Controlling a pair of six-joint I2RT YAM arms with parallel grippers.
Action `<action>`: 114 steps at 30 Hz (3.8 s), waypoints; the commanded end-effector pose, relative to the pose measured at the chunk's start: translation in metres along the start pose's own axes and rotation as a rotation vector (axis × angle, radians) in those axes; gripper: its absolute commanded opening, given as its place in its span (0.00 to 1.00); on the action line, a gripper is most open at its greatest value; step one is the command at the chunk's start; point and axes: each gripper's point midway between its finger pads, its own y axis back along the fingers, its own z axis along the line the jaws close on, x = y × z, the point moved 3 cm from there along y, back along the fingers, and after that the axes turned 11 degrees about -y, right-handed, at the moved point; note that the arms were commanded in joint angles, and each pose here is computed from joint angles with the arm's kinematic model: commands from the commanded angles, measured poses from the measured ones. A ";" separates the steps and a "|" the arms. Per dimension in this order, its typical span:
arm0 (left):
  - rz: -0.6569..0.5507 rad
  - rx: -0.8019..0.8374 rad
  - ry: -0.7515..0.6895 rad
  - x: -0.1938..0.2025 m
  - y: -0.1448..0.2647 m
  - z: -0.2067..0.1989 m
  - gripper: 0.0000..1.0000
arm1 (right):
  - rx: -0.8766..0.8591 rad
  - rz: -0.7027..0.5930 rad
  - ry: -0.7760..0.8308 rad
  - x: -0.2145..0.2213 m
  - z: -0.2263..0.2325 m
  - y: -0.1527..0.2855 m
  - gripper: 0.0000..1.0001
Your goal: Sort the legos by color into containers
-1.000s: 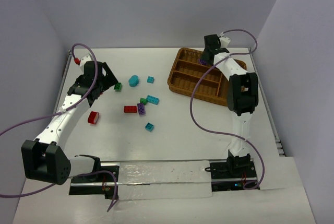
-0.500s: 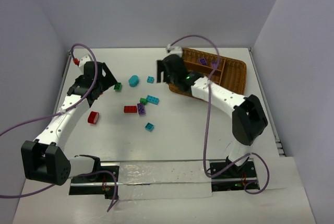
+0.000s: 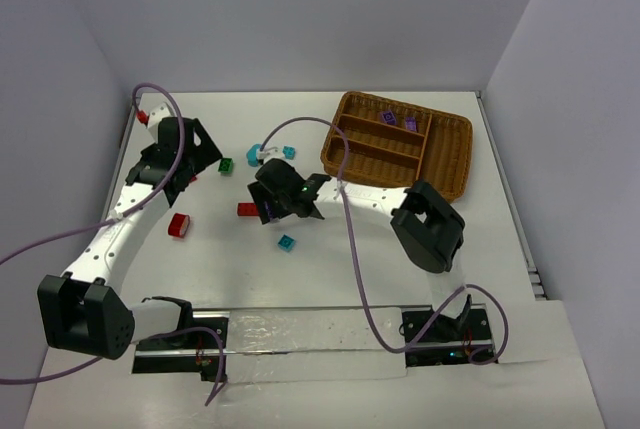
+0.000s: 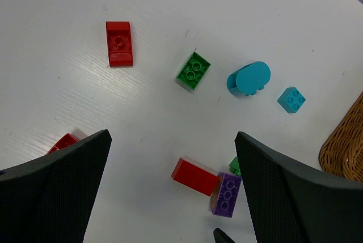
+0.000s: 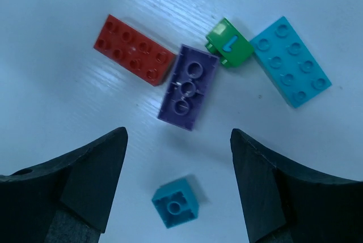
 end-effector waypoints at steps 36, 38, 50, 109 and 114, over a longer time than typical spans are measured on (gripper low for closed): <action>-0.050 0.034 0.023 -0.017 0.011 -0.004 0.99 | 0.085 -0.319 -0.193 -0.111 -0.041 0.061 0.11; -0.051 0.038 0.022 -0.017 0.012 -0.005 0.99 | 0.142 -0.345 -0.268 -0.130 -0.078 0.062 0.11; -0.038 0.057 0.019 -0.015 0.009 -0.008 0.99 | 0.454 -0.438 -0.615 -0.205 -0.257 0.030 0.14; -0.055 0.024 0.017 -0.018 0.014 -0.001 0.99 | 0.124 -0.075 0.122 -0.070 -0.051 -0.009 0.88; -0.051 0.016 0.014 -0.017 0.013 0.000 0.99 | 0.159 0.021 0.190 -0.057 -0.065 -0.037 0.90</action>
